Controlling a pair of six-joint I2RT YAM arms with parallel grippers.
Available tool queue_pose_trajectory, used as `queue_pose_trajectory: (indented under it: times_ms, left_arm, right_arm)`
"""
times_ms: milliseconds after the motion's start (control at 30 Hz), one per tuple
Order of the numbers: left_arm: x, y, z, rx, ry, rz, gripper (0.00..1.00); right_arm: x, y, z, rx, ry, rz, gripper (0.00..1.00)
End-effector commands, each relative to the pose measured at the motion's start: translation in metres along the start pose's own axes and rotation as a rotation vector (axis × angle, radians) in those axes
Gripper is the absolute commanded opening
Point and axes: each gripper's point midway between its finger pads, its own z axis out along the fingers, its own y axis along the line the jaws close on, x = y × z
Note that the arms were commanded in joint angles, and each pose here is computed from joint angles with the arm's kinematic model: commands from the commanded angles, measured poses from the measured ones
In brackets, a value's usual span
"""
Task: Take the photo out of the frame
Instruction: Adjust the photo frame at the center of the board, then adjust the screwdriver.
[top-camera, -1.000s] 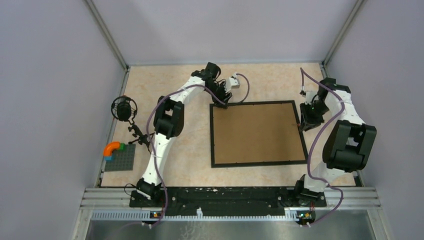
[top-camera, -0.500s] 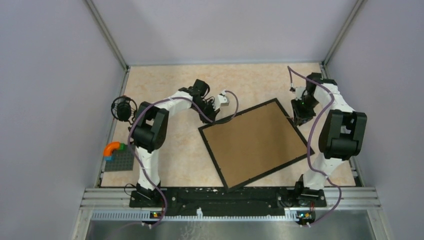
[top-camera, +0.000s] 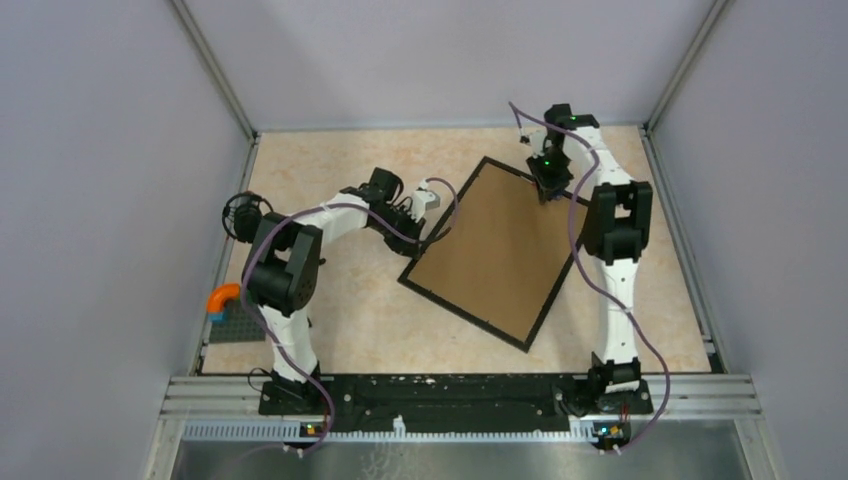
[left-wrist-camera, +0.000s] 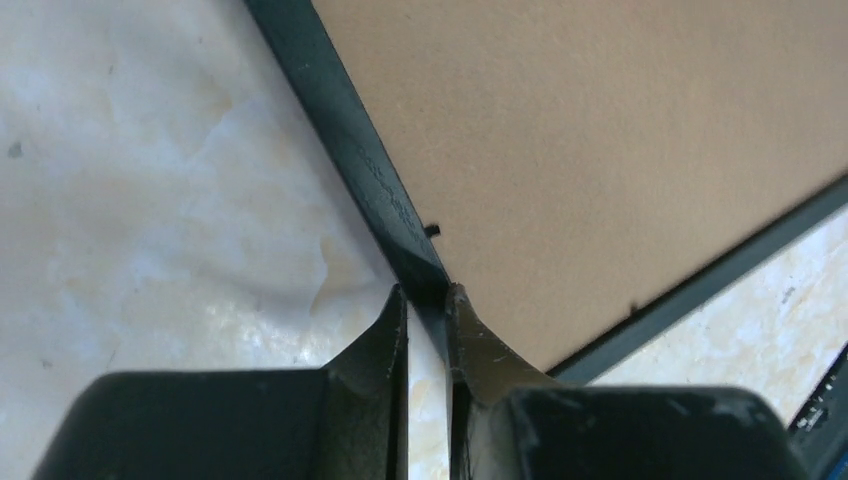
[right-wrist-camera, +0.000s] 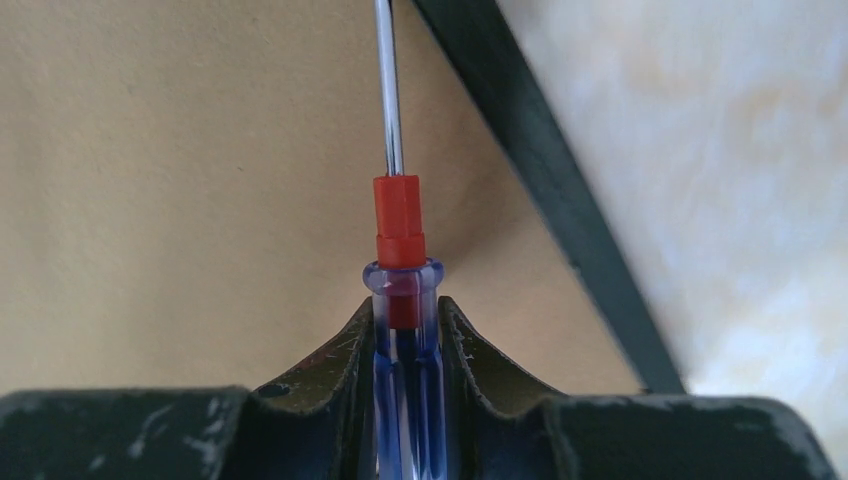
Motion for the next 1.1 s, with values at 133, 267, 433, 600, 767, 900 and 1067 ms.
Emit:
queue_pose_trajectory:
  times_ms: [133, 267, 433, 600, 767, 900, 1067]
  left_arm:
    - [0.088, -0.061, -0.011, 0.147, 0.219, -0.153, 0.15]
    - [0.045, -0.076, -0.035, 0.183, 0.021, -0.09, 0.34]
    - [-0.055, -0.073, -0.099, 0.047, -0.325, 0.293, 0.79]
    - [-0.128, -0.074, -0.132, -0.08, -0.498, 0.717, 0.92]
    - [-0.16, -0.09, -0.117, -0.114, -0.455, 0.917, 0.88]
    - [-0.16, -0.116, -0.093, -0.104, -0.405, 1.078, 0.83]
    - [-0.152, -0.132, -0.057, -0.114, -0.332, 1.17, 0.77]
  right_arm:
    - [-0.111, 0.018, -0.03, -0.007, -0.318, -0.09, 0.0]
    - [-0.104, 0.05, -0.089, -0.143, -0.419, -0.161, 0.0]
    - [-0.063, 0.102, -0.15, -0.358, -0.448, -0.291, 0.0]
    - [0.016, 0.174, -0.161, -0.712, -0.246, -0.307, 0.0]
    - [0.054, 0.211, -0.16, -0.802, -0.184, -0.316, 0.0]
    - [0.076, 0.232, -0.161, -0.868, -0.141, -0.321, 0.0]
    - [0.099, 0.256, -0.162, -0.919, -0.084, -0.372, 0.0]
